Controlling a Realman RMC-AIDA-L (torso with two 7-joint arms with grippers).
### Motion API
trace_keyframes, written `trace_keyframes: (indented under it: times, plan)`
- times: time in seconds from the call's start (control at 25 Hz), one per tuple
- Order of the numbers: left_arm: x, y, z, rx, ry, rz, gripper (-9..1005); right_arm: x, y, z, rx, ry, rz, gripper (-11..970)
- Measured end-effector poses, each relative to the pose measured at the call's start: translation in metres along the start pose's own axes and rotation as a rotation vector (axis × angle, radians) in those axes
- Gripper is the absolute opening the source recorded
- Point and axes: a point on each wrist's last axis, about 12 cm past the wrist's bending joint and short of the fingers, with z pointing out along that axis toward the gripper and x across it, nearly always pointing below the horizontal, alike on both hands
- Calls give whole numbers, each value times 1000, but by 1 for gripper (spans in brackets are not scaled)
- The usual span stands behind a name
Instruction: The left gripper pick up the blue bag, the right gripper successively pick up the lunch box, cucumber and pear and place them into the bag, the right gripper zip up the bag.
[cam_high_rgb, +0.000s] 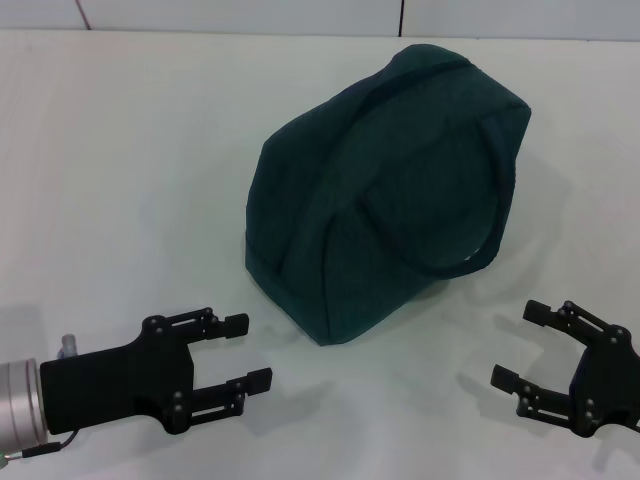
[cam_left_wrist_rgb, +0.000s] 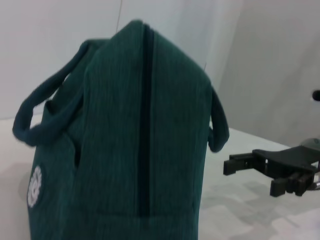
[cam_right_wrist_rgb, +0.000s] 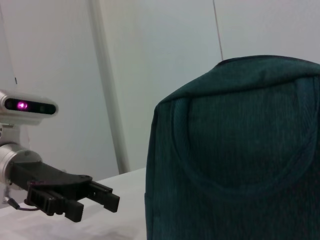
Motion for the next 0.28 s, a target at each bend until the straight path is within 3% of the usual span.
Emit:
trace_keyframes:
  times: [0.28]
  plan:
    - [2,2,-4,-38,-27,24,684,0,0,0,0,-1,-1,885]
